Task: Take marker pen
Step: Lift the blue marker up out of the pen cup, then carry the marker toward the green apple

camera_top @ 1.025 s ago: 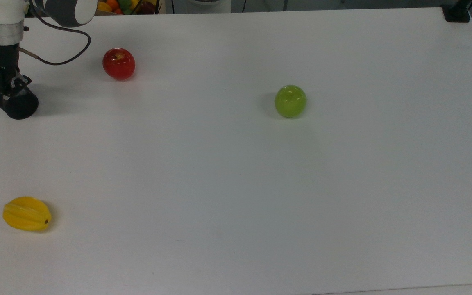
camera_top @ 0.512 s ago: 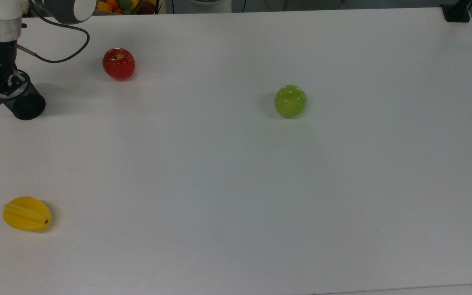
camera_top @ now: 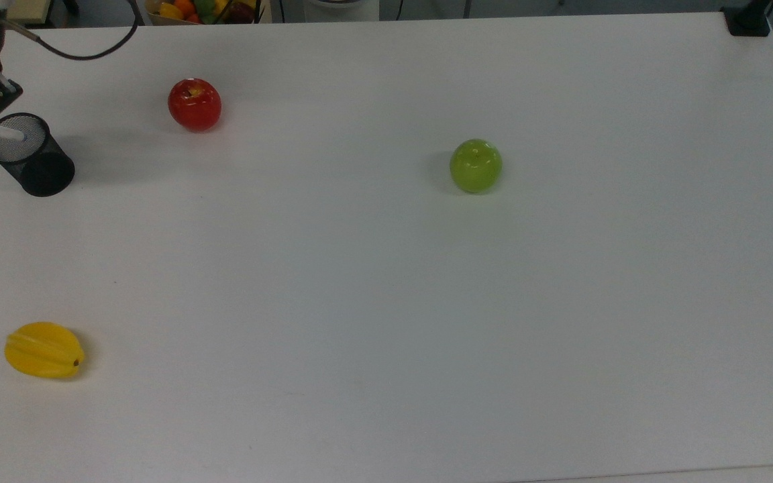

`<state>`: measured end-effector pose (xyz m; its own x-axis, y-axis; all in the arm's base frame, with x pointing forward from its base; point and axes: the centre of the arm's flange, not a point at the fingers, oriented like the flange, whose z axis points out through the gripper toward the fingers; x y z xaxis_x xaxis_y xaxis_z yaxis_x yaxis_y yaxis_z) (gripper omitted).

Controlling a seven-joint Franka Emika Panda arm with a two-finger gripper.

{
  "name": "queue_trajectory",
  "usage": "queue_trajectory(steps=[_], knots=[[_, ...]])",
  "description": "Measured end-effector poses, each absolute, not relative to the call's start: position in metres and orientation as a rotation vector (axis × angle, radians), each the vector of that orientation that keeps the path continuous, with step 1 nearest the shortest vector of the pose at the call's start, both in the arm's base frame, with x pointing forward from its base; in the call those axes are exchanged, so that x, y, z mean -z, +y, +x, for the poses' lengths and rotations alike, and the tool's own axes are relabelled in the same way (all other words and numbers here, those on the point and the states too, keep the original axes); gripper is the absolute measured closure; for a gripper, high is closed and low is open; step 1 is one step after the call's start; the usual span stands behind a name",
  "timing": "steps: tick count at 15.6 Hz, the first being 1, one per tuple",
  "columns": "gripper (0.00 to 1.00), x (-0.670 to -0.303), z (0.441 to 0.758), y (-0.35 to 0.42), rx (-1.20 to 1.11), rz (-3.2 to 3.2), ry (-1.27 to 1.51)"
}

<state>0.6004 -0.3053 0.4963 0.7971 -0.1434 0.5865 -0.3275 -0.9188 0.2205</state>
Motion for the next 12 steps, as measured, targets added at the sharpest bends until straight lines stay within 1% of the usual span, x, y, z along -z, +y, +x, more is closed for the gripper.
queue_trajectory(steps=[3,5,8,12], knots=[[0.83,-0.542,0.591,-0.288,-0.896,2.681,-0.352],[0.83,-0.56,0.589,-0.262,-0.865,2.736,-0.32],[0.83,-0.564,0.592,-0.205,-0.712,2.868,-0.232],[0.83,-0.553,0.6,-0.126,-0.53,2.99,-0.091]])
